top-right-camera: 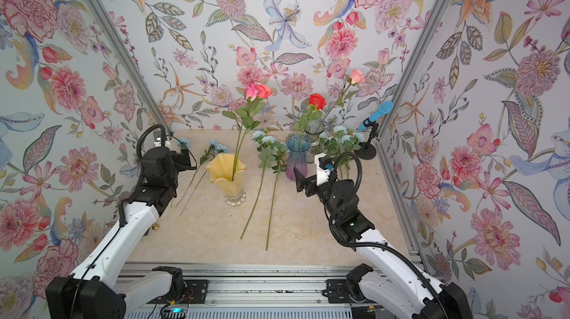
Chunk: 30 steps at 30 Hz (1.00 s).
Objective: Pick out blue flowers from the vase
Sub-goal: Reset both arms
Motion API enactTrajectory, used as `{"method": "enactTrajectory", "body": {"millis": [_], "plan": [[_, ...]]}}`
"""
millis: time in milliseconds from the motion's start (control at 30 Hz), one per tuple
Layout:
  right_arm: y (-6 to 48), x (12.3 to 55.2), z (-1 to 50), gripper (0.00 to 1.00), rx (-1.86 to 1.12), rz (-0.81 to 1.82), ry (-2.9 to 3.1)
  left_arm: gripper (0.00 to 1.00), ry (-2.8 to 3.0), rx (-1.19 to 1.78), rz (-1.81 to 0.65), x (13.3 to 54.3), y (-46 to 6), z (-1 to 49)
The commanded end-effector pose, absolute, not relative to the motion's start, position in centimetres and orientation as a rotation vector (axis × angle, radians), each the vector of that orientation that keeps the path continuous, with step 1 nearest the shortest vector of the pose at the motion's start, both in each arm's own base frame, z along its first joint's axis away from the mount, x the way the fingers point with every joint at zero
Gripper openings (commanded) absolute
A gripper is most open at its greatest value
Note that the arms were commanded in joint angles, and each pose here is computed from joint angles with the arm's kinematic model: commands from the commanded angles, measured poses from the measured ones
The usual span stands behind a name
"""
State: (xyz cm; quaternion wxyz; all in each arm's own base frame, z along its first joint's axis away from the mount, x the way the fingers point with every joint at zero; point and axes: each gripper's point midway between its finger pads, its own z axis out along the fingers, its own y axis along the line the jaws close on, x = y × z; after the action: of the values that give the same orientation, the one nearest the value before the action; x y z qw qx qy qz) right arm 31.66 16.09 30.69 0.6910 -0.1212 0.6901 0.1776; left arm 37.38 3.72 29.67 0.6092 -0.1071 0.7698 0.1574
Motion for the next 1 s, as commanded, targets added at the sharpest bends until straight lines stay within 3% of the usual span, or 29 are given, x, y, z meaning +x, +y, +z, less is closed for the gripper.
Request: {"method": "enactTrajectory", "body": {"millis": [0, 133, 300, 533, 733, 967], "plan": [[11.5, 32.0, 31.7, 0.99, -0.103, 0.382, 1.534, 0.89, 1.606, -0.377, 0.343, 35.5, 5.1, 29.0], [3.4, 32.7, 30.7, 1.00, 0.154, 0.228, 1.597, 0.88, 1.497, -0.397, 0.385, 32.3, 6.2, 26.8], [-3.5, 32.2, 26.3, 1.00, 0.305, 0.032, 1.607, 0.99, 1.480, -0.267, 0.493, 31.4, 6.0, 24.0], [-5.0, 33.0, 19.3, 1.00, 0.222, -0.167, 1.656, 0.99, 1.445, -0.248, 0.488, 30.4, 7.9, 19.4], [-5.2, 34.4, 15.0, 1.00, 0.263, -0.145, 1.697, 1.00, 1.527, -0.180, 0.454, 31.6, 7.2, 17.7], [-4.8, 35.7, 12.8, 1.00, 0.256, -0.095, 1.699, 0.99, 1.476, -0.187, 0.446, 30.2, 7.1, 17.5]]}}
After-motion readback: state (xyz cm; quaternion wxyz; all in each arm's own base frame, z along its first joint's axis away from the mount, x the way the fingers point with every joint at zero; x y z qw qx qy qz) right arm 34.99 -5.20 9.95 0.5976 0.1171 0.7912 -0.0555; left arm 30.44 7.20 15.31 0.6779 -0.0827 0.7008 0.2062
